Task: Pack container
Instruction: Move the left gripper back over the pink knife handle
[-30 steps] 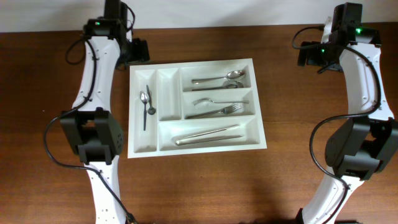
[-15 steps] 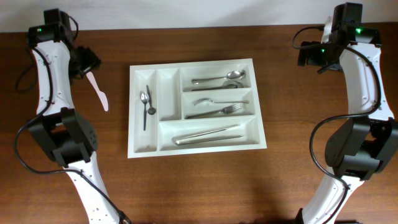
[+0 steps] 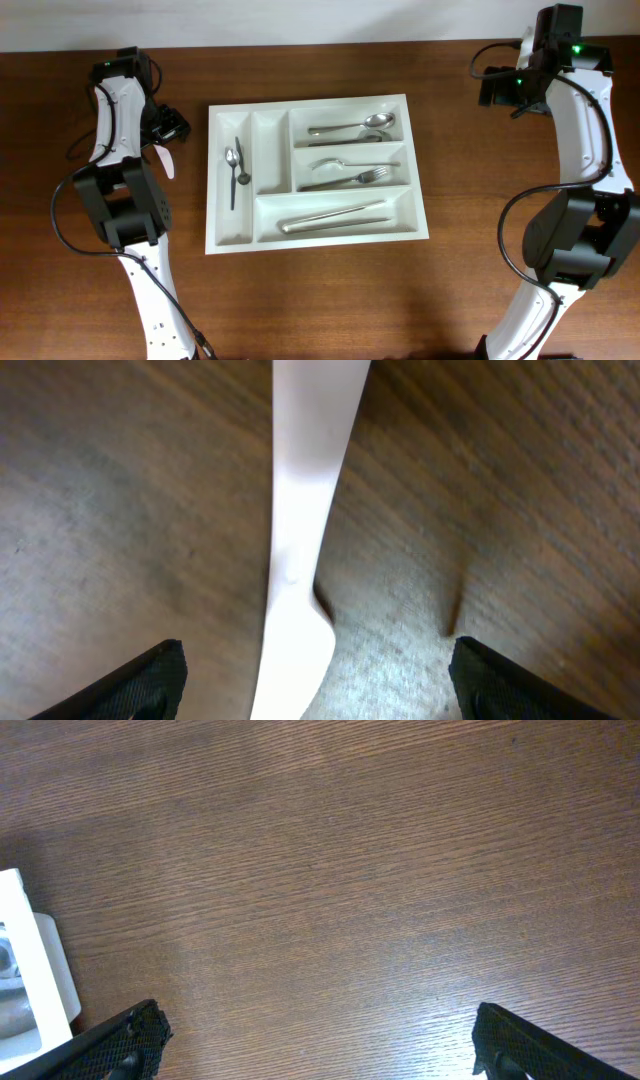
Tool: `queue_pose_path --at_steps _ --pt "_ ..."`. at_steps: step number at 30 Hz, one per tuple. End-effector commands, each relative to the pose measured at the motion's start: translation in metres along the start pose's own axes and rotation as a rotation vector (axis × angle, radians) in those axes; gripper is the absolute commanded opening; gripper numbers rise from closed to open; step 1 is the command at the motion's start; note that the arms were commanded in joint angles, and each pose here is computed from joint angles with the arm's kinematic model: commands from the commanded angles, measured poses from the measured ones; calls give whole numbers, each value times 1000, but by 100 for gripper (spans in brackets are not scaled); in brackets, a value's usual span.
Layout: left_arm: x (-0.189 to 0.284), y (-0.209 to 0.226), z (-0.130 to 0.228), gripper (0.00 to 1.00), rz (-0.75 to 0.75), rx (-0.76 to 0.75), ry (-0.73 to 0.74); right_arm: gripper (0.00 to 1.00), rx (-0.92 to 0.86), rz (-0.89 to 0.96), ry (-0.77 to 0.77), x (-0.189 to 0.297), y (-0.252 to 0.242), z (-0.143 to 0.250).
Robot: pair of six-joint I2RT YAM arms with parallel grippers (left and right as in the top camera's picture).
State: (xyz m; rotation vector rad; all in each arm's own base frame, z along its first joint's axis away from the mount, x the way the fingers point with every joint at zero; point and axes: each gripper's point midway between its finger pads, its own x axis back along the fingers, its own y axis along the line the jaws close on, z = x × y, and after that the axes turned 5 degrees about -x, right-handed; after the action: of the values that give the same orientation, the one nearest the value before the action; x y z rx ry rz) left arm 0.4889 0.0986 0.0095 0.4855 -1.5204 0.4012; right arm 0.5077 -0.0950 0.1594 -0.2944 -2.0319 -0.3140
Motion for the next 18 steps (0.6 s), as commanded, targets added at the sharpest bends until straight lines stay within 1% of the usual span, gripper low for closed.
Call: queue_pose_path --at_steps 1,5,8,9,11,12,13,17,18 --pt "-12 -2 -4 87 7 16 1 99 -10 0 -15 7 -1 -3" --pt "-17 -6 -12 86 19 16 -26 99 -10 0 -15 7 -1 -3" --pt "-19 -7 -15 78 22 10 -35 99 -10 0 -15 7 -1 -3" --pt "-20 -7 -15 71 22 9 -36 99 -10 0 -15 7 -1 -3" --pt "-20 -7 -16 50 23 6 -37 99 -10 0 -15 7 -1 -3" --pt "-20 -7 -15 44 21 6 -34 99 -10 0 -15 8 -1 -3" --pt "-20 -6 -13 40 18 5 -25 99 -10 0 -15 8 -1 -3" --pt "-23 -5 -9 39 12 5 -11 98 -10 0 -15 7 -1 -3" --pt "-24 -4 -8 34 10 4 -7 99 -10 0 -15 7 -1 -3"
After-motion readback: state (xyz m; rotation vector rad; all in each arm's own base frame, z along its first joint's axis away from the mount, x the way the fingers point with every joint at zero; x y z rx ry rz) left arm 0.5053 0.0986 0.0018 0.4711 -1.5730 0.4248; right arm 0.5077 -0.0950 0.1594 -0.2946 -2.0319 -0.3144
